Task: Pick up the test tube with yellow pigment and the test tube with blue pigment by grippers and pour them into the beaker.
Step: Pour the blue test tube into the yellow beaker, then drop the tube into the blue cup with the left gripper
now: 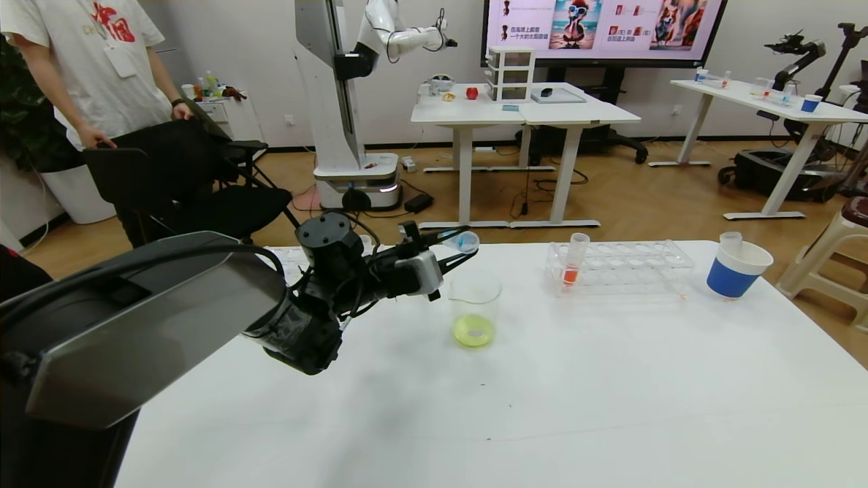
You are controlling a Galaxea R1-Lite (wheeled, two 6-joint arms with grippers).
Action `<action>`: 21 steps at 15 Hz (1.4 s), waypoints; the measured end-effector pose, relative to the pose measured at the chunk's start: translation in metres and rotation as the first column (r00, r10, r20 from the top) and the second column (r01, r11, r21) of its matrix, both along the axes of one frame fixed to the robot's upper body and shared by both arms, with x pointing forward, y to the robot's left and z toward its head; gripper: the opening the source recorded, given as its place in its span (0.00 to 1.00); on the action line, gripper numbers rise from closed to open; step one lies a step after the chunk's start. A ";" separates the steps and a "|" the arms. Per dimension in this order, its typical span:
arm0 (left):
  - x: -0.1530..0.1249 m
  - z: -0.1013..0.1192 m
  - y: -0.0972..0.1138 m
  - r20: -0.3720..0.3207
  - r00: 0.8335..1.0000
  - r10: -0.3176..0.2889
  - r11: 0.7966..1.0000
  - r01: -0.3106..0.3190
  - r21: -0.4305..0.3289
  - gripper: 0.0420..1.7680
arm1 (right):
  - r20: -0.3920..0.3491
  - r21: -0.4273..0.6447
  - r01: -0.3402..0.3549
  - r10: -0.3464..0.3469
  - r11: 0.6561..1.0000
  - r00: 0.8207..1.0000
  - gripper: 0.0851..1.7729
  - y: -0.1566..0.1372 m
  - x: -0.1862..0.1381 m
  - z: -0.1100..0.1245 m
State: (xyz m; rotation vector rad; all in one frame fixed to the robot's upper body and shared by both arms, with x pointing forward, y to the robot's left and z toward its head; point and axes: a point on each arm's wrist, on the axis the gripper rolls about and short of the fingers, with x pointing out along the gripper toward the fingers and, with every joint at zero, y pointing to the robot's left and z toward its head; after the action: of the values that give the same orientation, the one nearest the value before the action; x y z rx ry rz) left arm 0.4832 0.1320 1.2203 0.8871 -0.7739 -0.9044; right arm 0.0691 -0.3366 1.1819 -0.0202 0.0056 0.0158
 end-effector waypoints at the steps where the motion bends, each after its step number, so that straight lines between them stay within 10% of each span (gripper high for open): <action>1: 0.000 -0.001 0.000 0.035 0.999 0.000 1.000 -0.001 0.019 0.27 | 0.000 0.000 0.000 0.000 1.000 1.000 0.98 0.000 0.000 0.000; 9: 0.002 0.000 -0.001 0.215 0.977 0.014 0.995 -0.034 0.091 0.27 | 0.000 0.000 0.000 0.000 1.000 1.000 0.98 0.000 0.000 0.000; 21: 0.008 -0.017 0.000 0.441 0.897 0.039 0.970 -0.139 0.198 0.27 | 0.000 0.000 0.000 0.000 1.000 1.000 0.98 0.000 0.000 0.000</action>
State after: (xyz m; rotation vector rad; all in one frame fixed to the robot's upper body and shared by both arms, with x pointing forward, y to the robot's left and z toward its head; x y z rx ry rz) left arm 0.4916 0.1322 1.2032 1.3445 -1.0164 -0.7261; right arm 0.0691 -0.3366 1.1818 -0.0202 0.0060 0.0158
